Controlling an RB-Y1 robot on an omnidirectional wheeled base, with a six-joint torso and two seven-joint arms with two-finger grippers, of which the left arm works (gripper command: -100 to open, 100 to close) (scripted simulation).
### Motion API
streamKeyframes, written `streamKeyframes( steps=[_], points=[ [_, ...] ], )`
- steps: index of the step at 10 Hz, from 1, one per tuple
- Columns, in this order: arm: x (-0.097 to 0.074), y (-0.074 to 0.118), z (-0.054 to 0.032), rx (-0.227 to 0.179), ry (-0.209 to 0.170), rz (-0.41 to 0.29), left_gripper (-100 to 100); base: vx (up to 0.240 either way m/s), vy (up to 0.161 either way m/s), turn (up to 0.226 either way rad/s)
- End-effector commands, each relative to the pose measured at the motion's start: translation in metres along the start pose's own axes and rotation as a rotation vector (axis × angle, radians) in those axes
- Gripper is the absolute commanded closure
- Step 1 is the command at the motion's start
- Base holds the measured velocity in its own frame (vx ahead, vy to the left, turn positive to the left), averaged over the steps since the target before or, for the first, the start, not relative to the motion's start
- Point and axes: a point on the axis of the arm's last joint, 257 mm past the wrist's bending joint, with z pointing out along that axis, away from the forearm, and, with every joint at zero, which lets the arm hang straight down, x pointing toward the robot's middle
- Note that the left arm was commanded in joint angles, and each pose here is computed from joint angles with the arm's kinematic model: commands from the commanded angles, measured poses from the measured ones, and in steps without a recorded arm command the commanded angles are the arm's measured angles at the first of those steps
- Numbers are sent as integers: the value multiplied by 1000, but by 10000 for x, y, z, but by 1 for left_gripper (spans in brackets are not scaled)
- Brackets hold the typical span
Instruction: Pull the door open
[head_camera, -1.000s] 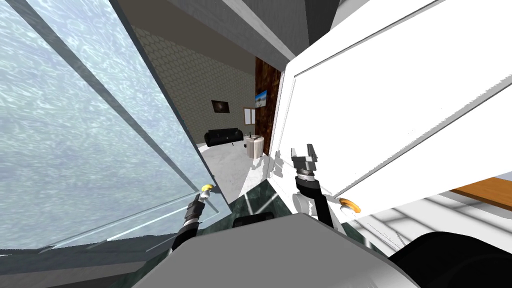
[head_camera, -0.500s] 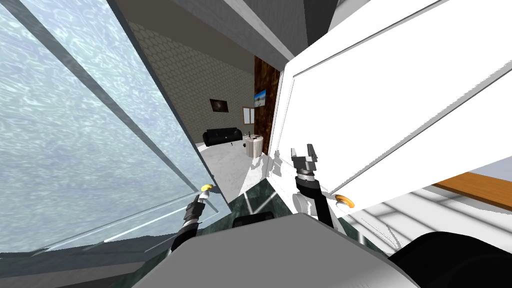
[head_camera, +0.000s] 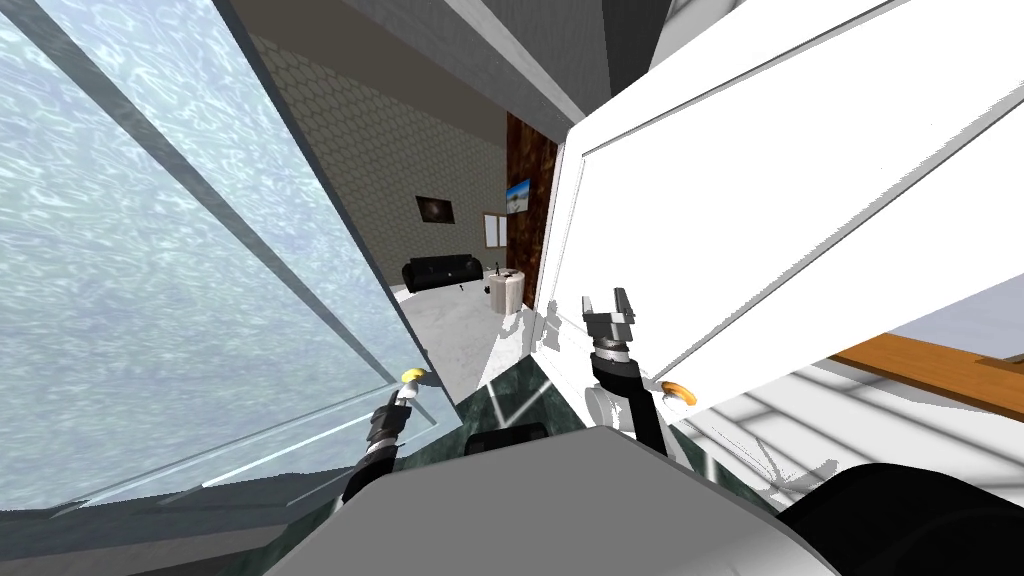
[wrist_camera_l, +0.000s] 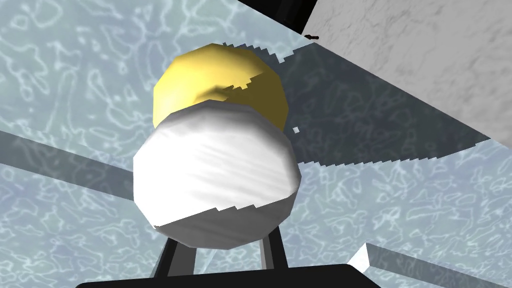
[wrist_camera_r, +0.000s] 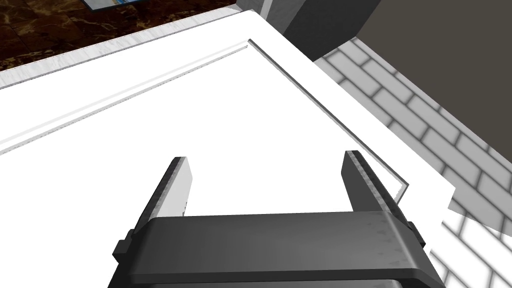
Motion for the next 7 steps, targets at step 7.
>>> streamKeyframes(
  steps=[7],
  points=[
    [155, -8, 62, 16, 28, -86, 100, -13, 2, -8]
  ],
)
